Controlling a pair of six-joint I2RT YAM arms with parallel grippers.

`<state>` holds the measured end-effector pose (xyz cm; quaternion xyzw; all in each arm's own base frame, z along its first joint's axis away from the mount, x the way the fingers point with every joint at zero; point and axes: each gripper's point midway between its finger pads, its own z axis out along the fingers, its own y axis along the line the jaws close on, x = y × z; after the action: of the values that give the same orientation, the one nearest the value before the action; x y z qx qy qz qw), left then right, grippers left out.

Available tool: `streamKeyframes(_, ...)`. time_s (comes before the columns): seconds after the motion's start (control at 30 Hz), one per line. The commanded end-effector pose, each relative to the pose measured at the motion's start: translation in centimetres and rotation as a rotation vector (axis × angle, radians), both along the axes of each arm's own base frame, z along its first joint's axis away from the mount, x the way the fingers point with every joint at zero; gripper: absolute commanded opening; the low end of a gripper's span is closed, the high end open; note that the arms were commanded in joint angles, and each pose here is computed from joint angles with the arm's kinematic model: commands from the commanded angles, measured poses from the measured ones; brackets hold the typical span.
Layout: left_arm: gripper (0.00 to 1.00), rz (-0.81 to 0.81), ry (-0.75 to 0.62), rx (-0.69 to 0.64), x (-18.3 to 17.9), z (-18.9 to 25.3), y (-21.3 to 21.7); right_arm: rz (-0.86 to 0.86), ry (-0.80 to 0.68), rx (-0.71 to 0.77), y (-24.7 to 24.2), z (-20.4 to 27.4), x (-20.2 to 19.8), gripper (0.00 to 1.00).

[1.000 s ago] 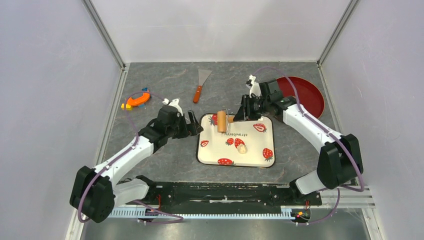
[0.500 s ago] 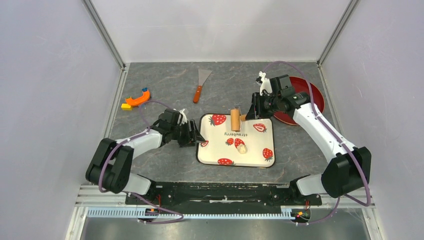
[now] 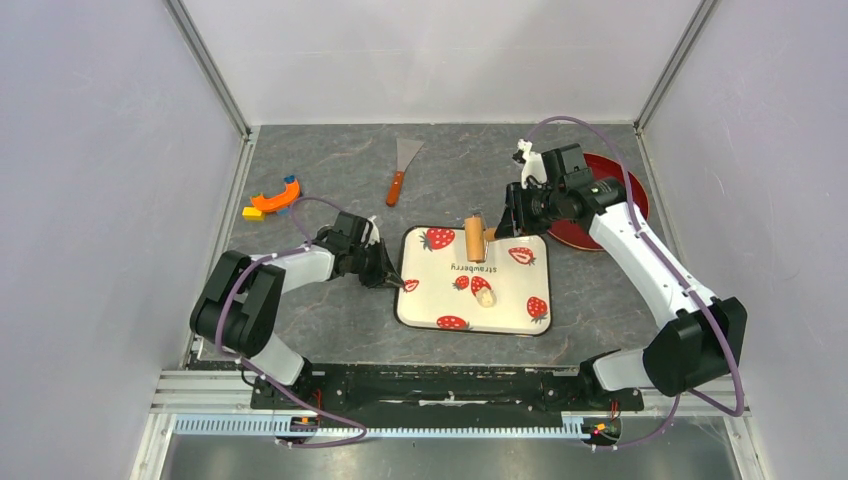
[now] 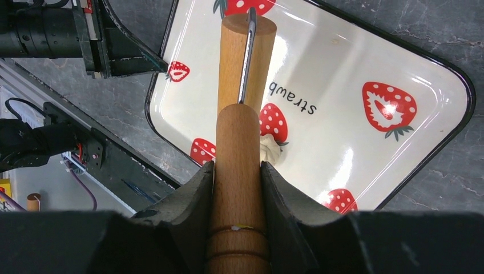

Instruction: Roll out the dumpling wrappers from the dough

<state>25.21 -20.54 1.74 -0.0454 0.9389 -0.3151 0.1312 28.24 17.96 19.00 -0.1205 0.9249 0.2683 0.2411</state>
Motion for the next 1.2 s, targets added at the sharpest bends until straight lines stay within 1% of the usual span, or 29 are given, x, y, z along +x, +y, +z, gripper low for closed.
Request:
streamKeyframes(0.0, 0.03, 0.033, 0.003, 0.069, -0.1, -0.6, 1.1, 0.032, -0.099, 0.041, 0.6, 3.2, 1.1, 0.00)
streamKeyframes(0.27, 0.02, 0.137, 0.004, 0.202, -1.5, -0.7, 4.6, 0.042, -0.101, 0.017, 0.5, 3.8, 1.5, 0.00)
streamKeyframes(0.43, 0.02, 0.188, 0.015, 0.233, -2.1, -0.8, 5.8, 0.051, -0.071, -0.001, 0.3, 3.7, 1.1, 0.00)
streamKeyframes(0.67, 0.02, 0.181, 0.025, 0.225, -2.6, -1.2, 5.9, 0.069, -0.022, -0.018, 0.3, 2.9, -0.1, 0.00)
streamKeyframes(0.87, 0.02, 0.149, 0.041, 0.253, -3.2, -1.7, 6.3, 0.088, 0.064, -0.115, 0.3, 1.6, -2.0, 0.00)
streamKeyframes(1.0, 0.02, 0.136, 0.037, 0.277, -3.4, -2.0, 6.7, 0.115, 0.121, -0.143, 1.1, 0.8, -3.2, 0.00)
streamKeyframes(1.17, 0.02, 0.119, 0.033, 0.291, -3.5, -2.1, 6.9, 0.142, 0.153, -0.175, 2.0, 0.6, -3.9, 0.00)
